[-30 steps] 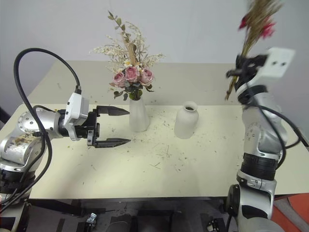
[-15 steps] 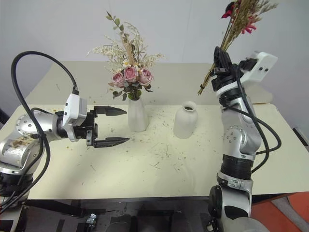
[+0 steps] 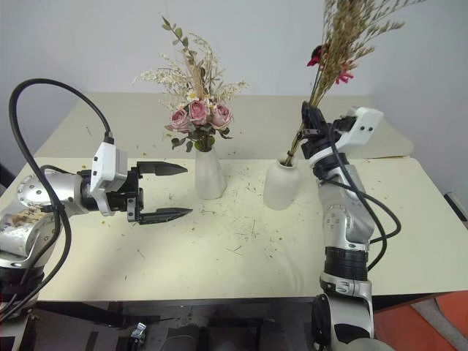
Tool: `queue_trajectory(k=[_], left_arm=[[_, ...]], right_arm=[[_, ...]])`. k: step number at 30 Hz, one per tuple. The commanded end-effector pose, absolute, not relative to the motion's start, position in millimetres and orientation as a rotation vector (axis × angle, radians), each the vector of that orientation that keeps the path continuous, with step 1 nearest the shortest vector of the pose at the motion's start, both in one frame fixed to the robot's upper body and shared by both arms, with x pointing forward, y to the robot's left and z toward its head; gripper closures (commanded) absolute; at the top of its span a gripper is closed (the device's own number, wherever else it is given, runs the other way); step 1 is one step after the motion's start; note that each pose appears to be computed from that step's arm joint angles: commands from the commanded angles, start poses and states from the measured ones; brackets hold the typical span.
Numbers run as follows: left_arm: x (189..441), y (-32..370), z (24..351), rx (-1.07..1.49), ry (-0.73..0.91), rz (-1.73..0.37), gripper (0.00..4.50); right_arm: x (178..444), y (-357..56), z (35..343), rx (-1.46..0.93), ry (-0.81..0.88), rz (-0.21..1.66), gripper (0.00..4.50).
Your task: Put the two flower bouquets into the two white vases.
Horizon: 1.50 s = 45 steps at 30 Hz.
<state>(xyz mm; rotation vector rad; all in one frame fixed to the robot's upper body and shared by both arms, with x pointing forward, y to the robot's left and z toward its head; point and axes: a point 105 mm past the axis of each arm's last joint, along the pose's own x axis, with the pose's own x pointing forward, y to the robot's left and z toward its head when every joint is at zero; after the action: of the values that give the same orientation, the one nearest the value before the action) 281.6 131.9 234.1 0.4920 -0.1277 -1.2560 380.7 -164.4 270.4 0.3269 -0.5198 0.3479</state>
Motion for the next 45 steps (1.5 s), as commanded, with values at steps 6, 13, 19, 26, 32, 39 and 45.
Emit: queue_trajectory(k=[6, 13, 19, 26, 32, 39, 45], left_arm=[[276.5, 132.4, 244.6, 0.523, -0.184, -1.243, 0.00], [275.7, 133.4, 243.9, 0.516, -0.183, -1.236, 0.00], [276.2, 132.3, 243.0, 0.517, -0.181, -1.239, 0.00], [276.6, 133.8, 244.1, 0.520, -0.177, -1.236, 0.00], [276.4, 134.1, 243.3, 0.518, -0.171, -1.236, 0.00], [277.2, 136.2, 241.7, 0.511, -0.168, -1.227, 0.00], [275.8, 141.2, 240.0, 0.500, -0.165, -1.203, 0.00]], right_arm=[[373.2, -161.7, 274.3, 0.255, -0.590, 0.367, 4.49], [361.2, -149.9, 269.7, 0.233, -0.615, 0.463, 3.33], [352.9, -145.8, 260.3, 0.227, -0.605, 0.498, 1.26], [346.1, -148.3, 247.4, 0.170, -0.563, 0.489, 0.03], [329.0, -161.7, 239.6, 0.068, -0.552, 0.492, 0.03], [301.4, -182.6, 230.8, -0.059, -0.477, 0.601, 0.03], [276.2, -207.1, 220.7, -0.197, -0.353, 0.728, 0.03]])
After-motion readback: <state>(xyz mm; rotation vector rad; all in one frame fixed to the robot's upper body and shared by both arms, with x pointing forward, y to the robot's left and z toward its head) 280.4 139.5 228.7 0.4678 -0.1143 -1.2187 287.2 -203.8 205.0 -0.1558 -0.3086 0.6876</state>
